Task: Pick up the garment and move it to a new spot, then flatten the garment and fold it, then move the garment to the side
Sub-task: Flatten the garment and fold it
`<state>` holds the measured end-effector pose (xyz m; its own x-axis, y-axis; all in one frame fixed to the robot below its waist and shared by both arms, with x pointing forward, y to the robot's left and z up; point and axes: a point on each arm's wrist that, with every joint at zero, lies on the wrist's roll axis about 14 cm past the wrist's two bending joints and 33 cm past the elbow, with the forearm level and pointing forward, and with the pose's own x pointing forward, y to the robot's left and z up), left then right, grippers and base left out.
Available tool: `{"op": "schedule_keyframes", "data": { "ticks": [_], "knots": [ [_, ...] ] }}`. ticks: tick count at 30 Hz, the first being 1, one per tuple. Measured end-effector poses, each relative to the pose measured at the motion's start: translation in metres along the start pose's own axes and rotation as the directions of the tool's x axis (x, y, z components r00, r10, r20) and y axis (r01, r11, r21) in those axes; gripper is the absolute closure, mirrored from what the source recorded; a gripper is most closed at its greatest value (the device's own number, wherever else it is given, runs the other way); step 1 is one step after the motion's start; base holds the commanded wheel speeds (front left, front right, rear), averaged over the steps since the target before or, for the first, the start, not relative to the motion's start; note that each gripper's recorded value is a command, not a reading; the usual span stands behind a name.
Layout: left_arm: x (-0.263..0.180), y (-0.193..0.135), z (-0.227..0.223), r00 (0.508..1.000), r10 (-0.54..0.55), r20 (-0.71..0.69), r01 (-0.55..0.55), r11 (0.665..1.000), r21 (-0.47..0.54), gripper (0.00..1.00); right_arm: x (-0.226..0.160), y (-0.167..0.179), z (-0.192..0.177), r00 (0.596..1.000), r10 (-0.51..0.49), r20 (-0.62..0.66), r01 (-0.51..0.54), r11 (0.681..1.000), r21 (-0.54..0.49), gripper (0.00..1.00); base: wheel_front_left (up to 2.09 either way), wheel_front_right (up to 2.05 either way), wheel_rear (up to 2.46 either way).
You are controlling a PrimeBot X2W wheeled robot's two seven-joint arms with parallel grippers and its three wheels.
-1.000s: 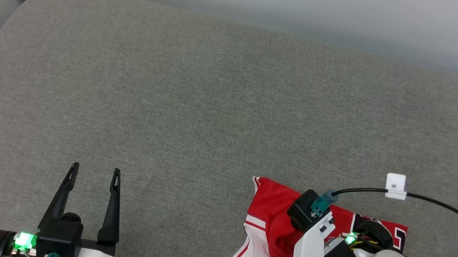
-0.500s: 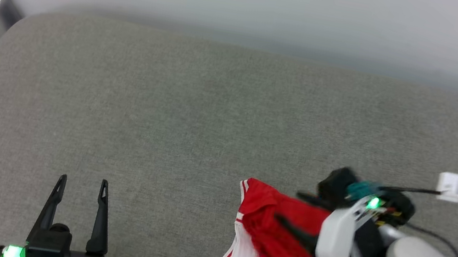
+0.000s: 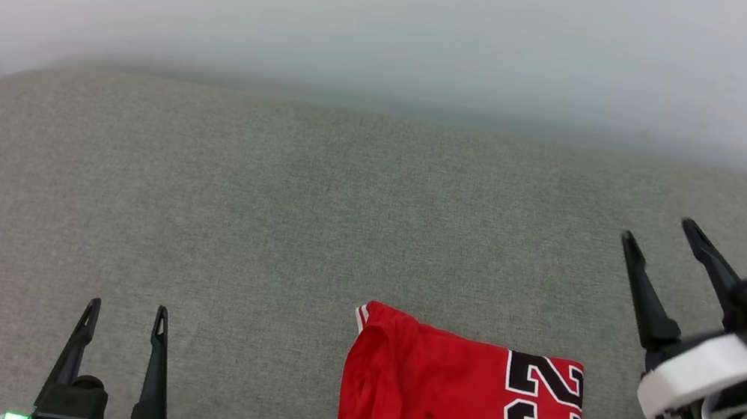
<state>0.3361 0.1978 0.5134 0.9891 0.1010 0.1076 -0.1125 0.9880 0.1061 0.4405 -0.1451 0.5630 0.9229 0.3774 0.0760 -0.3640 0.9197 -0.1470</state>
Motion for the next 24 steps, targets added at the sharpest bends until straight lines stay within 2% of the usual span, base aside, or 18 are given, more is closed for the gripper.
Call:
{"op": "schedule_keyframes", "data": {
  "ticks": [3,9,16,24],
  "knots": [
    [-0.001,-0.002,0.004,1.0,-0.012,0.012,0.012,1.0,-0.005,0.0,-0.017,-0.013,-0.007,0.996,-0.089,0.032,0.089,0.996,0.009,0.0,0.0,0.0,0.0],
    [-0.004,-0.006,0.008,0.999,-0.027,0.026,0.028,1.0,-0.013,0.0,-0.048,-0.013,-0.014,0.977,-0.203,0.065,0.198,0.978,0.072,0.0,0.0,0.0,0.0],
    [-0.008,-0.007,0.012,0.999,-0.033,0.037,0.034,0.999,-0.025,0.0,-0.078,-0.001,0.001,0.951,-0.283,0.126,0.265,0.954,0.143,0.0,0.0,0.0,0.0],
    [-0.014,-0.01,0.013,0.998,-0.051,0.04,0.052,0.998,-0.043,0.0,-0.109,0.009,-0.013,0.944,-0.321,0.078,0.303,0.935,0.184,0.0,0.0,0.0,0.0]
  ]
}}
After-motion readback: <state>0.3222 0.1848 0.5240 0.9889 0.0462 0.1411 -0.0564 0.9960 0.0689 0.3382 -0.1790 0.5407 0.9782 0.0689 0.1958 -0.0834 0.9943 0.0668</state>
